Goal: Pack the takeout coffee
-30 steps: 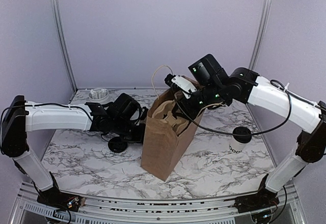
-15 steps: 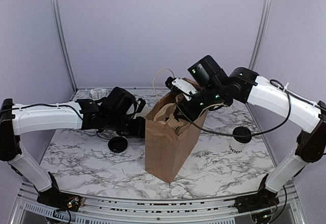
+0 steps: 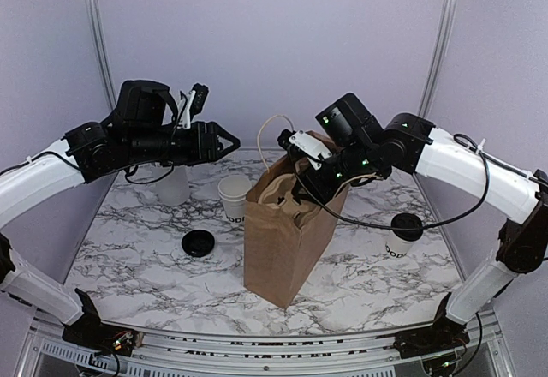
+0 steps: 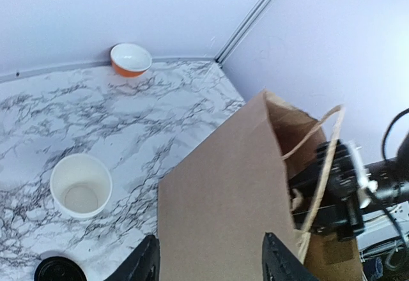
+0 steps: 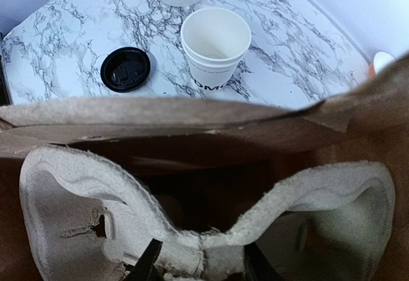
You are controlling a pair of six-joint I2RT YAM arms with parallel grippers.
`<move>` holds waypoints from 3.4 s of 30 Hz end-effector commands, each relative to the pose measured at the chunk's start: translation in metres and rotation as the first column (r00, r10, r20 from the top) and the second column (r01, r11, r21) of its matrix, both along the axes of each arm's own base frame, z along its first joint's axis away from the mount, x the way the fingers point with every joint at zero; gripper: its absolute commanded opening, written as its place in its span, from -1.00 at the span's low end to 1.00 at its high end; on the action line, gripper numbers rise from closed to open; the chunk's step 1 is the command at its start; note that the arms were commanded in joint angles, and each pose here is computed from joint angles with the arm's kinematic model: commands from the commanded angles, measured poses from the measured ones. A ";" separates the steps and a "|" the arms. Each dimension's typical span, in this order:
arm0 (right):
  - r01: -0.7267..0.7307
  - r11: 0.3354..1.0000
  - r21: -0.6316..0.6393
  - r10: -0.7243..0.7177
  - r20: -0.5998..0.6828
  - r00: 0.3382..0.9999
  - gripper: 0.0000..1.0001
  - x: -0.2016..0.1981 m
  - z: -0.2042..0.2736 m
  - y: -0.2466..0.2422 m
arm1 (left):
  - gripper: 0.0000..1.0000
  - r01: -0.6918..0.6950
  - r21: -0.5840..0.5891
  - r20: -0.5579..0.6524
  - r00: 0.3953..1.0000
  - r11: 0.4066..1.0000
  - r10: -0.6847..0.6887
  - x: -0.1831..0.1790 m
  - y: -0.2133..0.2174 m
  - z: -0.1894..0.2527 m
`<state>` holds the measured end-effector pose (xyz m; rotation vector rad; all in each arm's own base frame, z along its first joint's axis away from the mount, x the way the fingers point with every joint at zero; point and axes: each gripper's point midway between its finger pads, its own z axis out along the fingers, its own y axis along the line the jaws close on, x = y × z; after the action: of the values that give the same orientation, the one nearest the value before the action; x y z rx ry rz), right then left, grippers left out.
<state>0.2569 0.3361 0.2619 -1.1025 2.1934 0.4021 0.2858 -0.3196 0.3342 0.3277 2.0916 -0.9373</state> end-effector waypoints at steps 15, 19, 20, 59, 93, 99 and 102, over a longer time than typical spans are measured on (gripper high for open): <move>-0.013 1.000 -0.001 0.013 -0.007 1.000 -0.40 0.001 -0.003 0.009 | 0.01 0.239 -0.074 0.059 0.970 0.968 -0.235 -0.006 -0.060 0.041; -0.014 1.000 -0.005 0.014 -0.009 1.000 -0.40 0.001 -0.005 0.009 | -0.36 0.249 -0.089 0.061 0.968 0.964 -0.245 -0.005 -0.067 0.044; -0.013 1.000 -0.006 0.013 -0.010 1.000 -0.40 0.001 -0.005 0.009 | -0.47 0.245 -0.090 0.060 0.969 0.965 -0.240 -0.004 -0.068 0.044; 0.019 0.998 -0.066 -0.020 -0.027 0.999 -0.15 0.007 -0.025 0.006 | -0.99 0.059 -0.039 0.057 0.997 0.997 -0.057 0.023 -0.041 0.029; 0.102 0.994 -0.025 -0.102 0.023 0.995 0.48 0.018 0.014 0.002 | -0.99 0.143 -0.051 0.065 0.988 0.988 -0.140 0.005 -0.061 0.035; 0.159 0.987 -0.037 -0.157 0.045 0.987 0.48 0.026 0.011 -0.003 | -0.99 0.175 -0.053 0.084 0.982 0.983 -0.171 -0.004 -0.068 0.040; 0.188 0.981 -0.039 -0.185 0.074 0.980 0.48 0.031 0.014 -0.008 | -0.99 0.188 -0.054 0.089 0.979 0.981 -0.182 -0.007 -0.068 0.042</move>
<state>0.2788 0.3303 0.2628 -0.9830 2.2591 0.2707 0.2848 -0.3847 0.3523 0.4922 2.0511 -1.0401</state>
